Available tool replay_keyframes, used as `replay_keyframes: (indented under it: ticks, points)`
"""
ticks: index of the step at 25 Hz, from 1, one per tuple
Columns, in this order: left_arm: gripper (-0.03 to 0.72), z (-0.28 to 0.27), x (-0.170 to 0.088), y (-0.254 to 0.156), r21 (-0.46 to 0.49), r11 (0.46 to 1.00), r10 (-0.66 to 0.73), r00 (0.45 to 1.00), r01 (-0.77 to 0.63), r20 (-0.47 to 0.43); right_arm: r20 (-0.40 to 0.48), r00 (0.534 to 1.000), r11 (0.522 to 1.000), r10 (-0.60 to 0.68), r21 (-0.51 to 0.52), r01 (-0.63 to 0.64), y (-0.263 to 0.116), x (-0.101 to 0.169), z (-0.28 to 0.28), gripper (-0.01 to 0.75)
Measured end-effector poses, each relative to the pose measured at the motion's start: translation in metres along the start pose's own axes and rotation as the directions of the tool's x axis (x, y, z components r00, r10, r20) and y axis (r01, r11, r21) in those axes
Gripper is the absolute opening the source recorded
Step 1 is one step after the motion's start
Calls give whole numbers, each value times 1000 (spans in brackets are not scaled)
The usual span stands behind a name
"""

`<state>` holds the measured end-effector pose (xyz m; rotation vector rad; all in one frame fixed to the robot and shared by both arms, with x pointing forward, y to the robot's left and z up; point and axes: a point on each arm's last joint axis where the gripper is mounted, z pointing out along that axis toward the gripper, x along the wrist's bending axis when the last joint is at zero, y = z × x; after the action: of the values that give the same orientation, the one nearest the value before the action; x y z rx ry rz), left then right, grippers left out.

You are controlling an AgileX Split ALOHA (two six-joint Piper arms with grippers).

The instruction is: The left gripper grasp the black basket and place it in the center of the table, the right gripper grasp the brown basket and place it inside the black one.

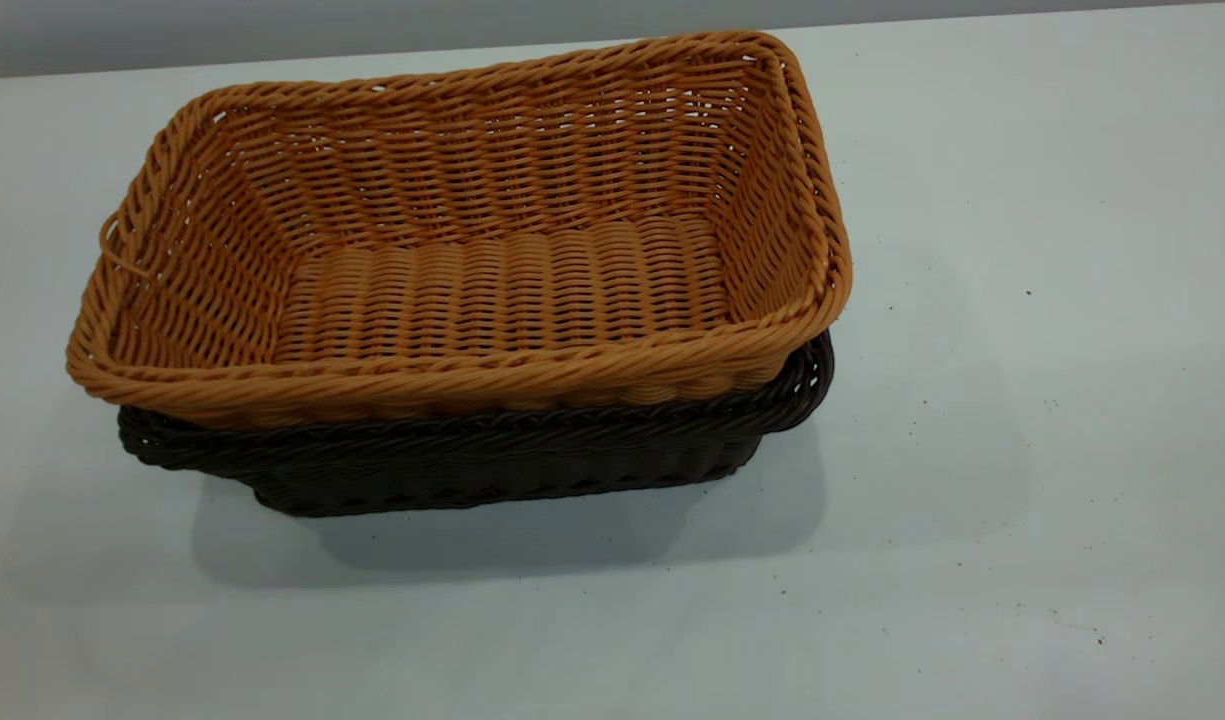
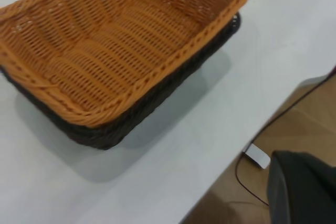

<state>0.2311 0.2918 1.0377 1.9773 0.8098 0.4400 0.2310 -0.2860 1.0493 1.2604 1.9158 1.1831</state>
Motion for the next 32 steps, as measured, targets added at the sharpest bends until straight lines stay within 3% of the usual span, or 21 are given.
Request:
replay_keyframes:
  ticks: [7,12,16,23,32]
  points:
    - [-1,2,0,1,-11,996,-91,984,91,-155,171,981,996,89,-11,-88,1,0,3,0]
    - [-1,3,1,2,-31,985,-171,942,169,-288,328,929,985,171,-36,-168,3,-1,5,0]
    - [-1,4,1,3,-55,972,-230,893,227,-386,405,889,977,211,-53,-208,3,-1,7,0]
    - [-1,5,3,3,-91,952,-297,815,292,-497,413,885,976,215,-55,-211,3,-1,7,0]
    - [-1,6,3,3,-94,950,-303,808,297,-505,380,904,980,198,-47,-194,3,-1,6,0]
